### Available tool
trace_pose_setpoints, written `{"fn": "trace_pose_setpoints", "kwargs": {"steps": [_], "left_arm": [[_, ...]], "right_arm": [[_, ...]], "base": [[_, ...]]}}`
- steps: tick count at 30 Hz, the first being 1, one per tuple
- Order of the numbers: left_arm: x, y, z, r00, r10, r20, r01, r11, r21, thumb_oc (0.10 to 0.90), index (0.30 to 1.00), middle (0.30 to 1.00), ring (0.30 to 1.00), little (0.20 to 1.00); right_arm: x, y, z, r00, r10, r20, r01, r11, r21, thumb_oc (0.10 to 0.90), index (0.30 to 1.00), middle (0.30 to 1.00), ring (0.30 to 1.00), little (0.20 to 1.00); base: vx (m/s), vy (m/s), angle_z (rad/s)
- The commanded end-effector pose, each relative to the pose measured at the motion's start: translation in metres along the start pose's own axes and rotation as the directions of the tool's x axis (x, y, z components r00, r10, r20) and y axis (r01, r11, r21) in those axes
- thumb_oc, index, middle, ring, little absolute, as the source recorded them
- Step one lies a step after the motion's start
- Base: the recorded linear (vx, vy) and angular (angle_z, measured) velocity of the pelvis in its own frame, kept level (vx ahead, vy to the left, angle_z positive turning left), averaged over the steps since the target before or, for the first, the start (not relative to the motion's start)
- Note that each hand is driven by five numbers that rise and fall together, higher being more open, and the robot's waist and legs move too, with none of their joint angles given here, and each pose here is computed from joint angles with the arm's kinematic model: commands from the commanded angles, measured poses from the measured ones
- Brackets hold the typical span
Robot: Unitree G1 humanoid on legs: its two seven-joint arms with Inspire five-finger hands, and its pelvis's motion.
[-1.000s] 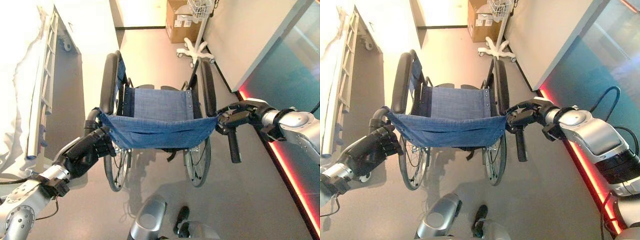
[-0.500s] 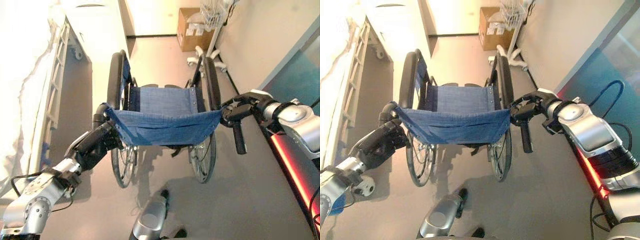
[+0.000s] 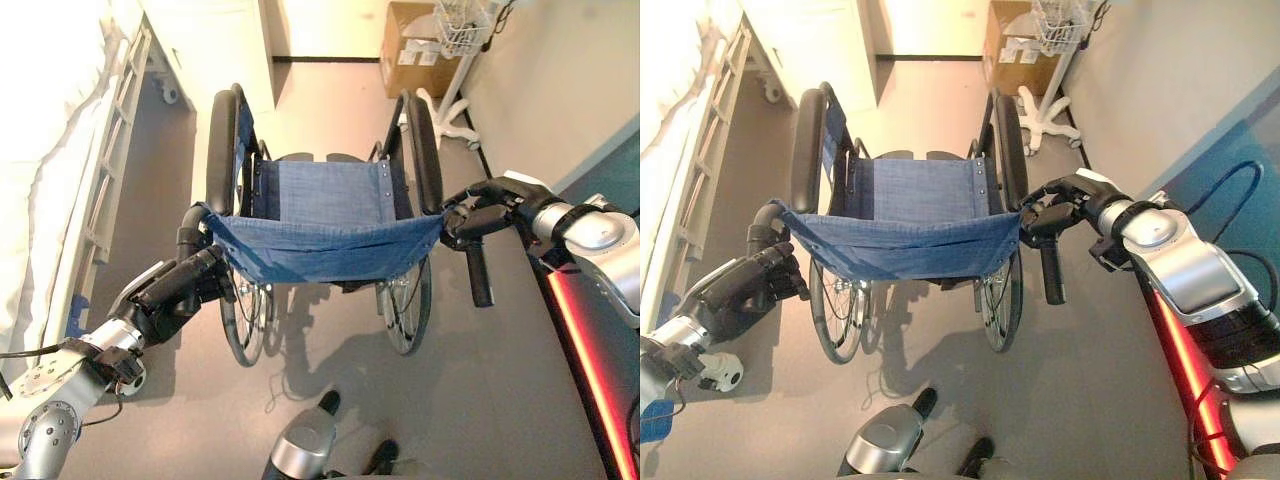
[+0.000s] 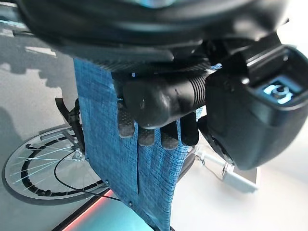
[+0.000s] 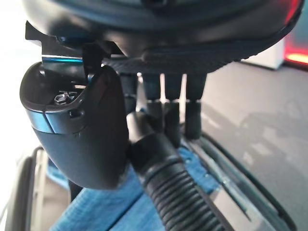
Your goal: Push the wheelchair next to the bed
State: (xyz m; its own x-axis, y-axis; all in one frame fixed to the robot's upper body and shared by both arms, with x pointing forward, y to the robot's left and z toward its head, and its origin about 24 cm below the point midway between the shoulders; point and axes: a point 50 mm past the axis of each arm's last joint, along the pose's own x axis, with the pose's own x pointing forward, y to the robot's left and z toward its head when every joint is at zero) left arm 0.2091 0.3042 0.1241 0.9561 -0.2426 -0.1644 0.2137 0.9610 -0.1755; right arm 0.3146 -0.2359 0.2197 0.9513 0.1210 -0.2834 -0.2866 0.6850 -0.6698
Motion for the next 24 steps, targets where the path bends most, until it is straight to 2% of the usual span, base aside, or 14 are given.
{"fn": "trace_pose_setpoints", "kwargs": {"steps": [1, 5, 13, 18, 24], "left_arm": [[0.002, -0.033, 0.082, 0.949, -0.209, 0.237, 0.140, 0.951, 0.276, 0.400, 0.300, 0.300, 0.300, 0.300], [0.001, -0.035, 0.073, 0.953, -0.204, 0.223, 0.142, 0.954, 0.265, 0.400, 0.300, 0.300, 0.300, 0.300], [-0.013, -0.038, 0.051, 0.955, -0.214, 0.204, 0.173, 0.964, 0.203, 0.400, 0.300, 0.300, 0.300, 0.300], [-0.008, -0.041, 0.043, 0.956, -0.219, 0.197, 0.185, 0.967, 0.176, 0.400, 0.300, 0.300, 0.300, 0.300], [0.003, -0.041, 0.037, 0.955, -0.231, 0.188, 0.206, 0.968, 0.147, 0.400, 0.300, 0.300, 0.300, 0.300]], "right_arm": [[-0.017, -0.008, 0.088, 0.917, 0.009, 0.399, 0.011, 0.999, -0.048, 0.400, 0.300, 0.300, 0.300, 0.300], [-0.022, -0.009, 0.090, 0.920, 0.035, 0.391, -0.017, 0.999, -0.050, 0.400, 0.300, 0.300, 0.300, 0.300], [-0.011, 0.004, 0.081, 0.942, 0.053, 0.333, -0.029, 0.997, -0.076, 0.400, 0.300, 0.300, 0.300, 0.300], [-0.007, 0.014, 0.073, 0.944, 0.065, 0.322, -0.038, 0.995, -0.092, 0.400, 0.300, 0.300, 0.300, 0.300], [0.004, 0.023, 0.072, 0.957, 0.050, 0.285, -0.024, 0.995, -0.095, 0.400, 0.300, 0.300, 0.300, 0.300]], "base": [[0.24, -0.284, 0.61], [0.34, -0.321, 1.29], [0.23, -0.221, 0.26], [0.19, -0.187, 0.66], [0.30, -0.022, 0.44]]}}
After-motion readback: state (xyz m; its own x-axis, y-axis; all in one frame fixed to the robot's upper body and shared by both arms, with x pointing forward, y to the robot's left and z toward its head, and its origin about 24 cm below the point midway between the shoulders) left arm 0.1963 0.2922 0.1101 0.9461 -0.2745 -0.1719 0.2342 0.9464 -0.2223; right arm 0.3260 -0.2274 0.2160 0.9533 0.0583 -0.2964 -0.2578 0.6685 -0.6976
